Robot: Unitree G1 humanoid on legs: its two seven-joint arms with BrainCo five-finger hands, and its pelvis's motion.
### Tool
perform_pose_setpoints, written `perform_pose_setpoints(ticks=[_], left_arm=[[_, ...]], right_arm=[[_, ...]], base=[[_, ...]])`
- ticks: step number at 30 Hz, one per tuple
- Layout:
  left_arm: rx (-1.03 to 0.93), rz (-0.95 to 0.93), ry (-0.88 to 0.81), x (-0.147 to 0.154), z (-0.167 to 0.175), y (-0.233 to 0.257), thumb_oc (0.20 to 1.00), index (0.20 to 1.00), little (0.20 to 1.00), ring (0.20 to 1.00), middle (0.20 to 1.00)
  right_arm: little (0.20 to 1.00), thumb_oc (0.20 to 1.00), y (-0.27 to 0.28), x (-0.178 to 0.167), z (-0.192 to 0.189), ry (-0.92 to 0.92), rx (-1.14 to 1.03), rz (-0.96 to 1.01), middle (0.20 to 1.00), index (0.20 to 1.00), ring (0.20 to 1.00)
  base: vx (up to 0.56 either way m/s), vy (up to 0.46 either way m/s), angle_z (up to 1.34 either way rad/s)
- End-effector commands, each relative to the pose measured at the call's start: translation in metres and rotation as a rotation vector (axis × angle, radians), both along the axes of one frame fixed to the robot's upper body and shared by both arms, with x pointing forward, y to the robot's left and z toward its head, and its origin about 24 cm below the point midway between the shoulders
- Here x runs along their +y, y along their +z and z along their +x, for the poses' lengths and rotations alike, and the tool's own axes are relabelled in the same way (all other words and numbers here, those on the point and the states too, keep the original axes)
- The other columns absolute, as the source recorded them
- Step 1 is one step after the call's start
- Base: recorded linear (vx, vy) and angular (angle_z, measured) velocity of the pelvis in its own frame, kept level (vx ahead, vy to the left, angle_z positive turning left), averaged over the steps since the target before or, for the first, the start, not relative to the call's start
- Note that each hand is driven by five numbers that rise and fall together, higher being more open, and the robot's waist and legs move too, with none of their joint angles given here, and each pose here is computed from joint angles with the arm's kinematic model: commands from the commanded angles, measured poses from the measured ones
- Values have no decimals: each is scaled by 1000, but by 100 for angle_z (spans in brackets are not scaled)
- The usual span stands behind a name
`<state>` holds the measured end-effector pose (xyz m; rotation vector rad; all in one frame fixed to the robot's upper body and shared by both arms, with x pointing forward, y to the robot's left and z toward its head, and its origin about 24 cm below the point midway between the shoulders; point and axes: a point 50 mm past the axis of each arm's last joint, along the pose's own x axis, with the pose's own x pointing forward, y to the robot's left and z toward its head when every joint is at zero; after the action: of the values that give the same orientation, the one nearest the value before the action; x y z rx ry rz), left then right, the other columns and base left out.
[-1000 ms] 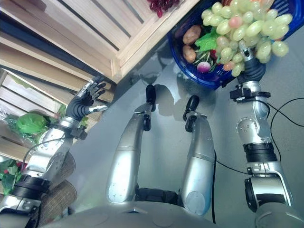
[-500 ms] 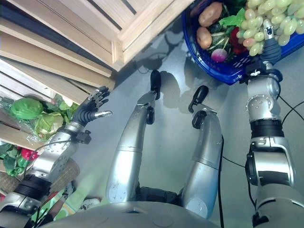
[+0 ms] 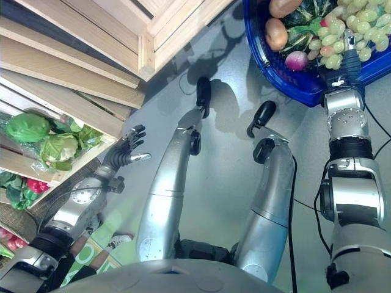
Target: Pick up fruits and vegetables into the basket
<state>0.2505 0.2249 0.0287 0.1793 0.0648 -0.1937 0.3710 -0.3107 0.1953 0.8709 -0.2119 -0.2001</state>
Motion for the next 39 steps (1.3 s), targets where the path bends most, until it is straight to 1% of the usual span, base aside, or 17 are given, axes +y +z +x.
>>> perform_pose_setpoints(ticks=[1,3,4,5,6,8,10,11,14,15,18,20,23,29,32,36,39], left_arm=[[21,-36,55,-1,-14,-13,1000,1000,1000,1000,1000],[16,-29,48,-1,-14,-11,1000,1000,1000,1000,1000],[15,-28,47,-1,-14,-10,1000,1000,1000,1000,1000],[12,-27,45,-2,-14,-10,1000,1000,1000,1000,1000],[9,-26,43,-2,-14,-9,1000,1000,1000,1000,1000],[-1,-18,41,-3,-15,-8,1000,1000,1000,1000,1000],[-7,-21,38,-4,-17,-8,1000,1000,1000,1000,1000],[-14,-20,37,-5,-18,-8,1000,1000,1000,1000,1000],[-33,-18,30,-7,-21,-9,1000,1000,1000,1000,1000],[-49,-17,29,-9,-23,-9,1000,1000,1000,1000,1000],[-82,-44,-5,-18,-27,-7,1000,1000,1000,1000,1000],[-81,-57,-26,-20,-29,-8,1000,1000,1000,1000,1000],[-96,-43,-65,-30,-34,-9,1000,1000,1000,1000,1000],[-97,-81,-50,-39,-41,-14,1000,1000,1000,1000,1000],[-103,-101,-46,-41,-40,-12,1000,1000,1000,1000,1000],[-119,-111,-61,-43,-43,-9,1000,1000,1000,1000,1000],[-172,-129,-48,-42,-41,-1,1000,1000,1000,1000,1000]], right_arm=[[200,200,5,-42,-23,-75,-3,-45,200,200,200],[200,200,3,-44,-24,-86,3,-56,200,200,200],[580,580,3,-46,-25,-104,3,-65,580,580,580],[1000,1000,4,-49,-26,-147,10,-78,1000,1000,1000],[1000,1000,5,-51,-27,-171,10,-89,1000,1000,1000],[1000,1000,13,-58,-32,-293,23,-253,1000,1000,1000],[1000,1000,22,-59,-34,-369,20,-343,1000,1000,1000],[1000,1000,32,-60,-37,-458,11,-430,1000,1000,1000],[1000,1000,44,-56,-41,-562,-6,-496,1000,1000,1000],[1000,1000,45,-52,-44,-625,-4,-522,1000,1000,1000],[1000,1000,39,-38,-50,-691,-17,-581,1000,1000,1000],[1000,1000,34,-31,-53,-693,-22,-610,1000,1000,1000],[1000,1000,8,-8,-63,-646,-25,-612,1000,1000,1000],[1000,1000,-39,38,-91,-570,-67,-639,1000,1000,1000],[1000,1000,-52,52,-100,-547,-79,-642,1000,1000,1000],[1000,1000,-62,62,-115,-523,-101,-684,1000,1000,1000],[1000,1000,-65,69,-122,-508,-122,-741,1000,1000,1000]], base=[[-29,-32,1],[-31,-35,0],[0,0,0],[0,0,0],[-33,-24,-1],[-34,-16,0],[-17,14,0],[-39,34,-1],[-49,53,-4],[-53,88,-4],[-51,108,-10],[-35,85,-11],[-44,90,-8],[-31,70,-13],[-23,42,-10],[-23,44,-14],[-8,27,-11]])
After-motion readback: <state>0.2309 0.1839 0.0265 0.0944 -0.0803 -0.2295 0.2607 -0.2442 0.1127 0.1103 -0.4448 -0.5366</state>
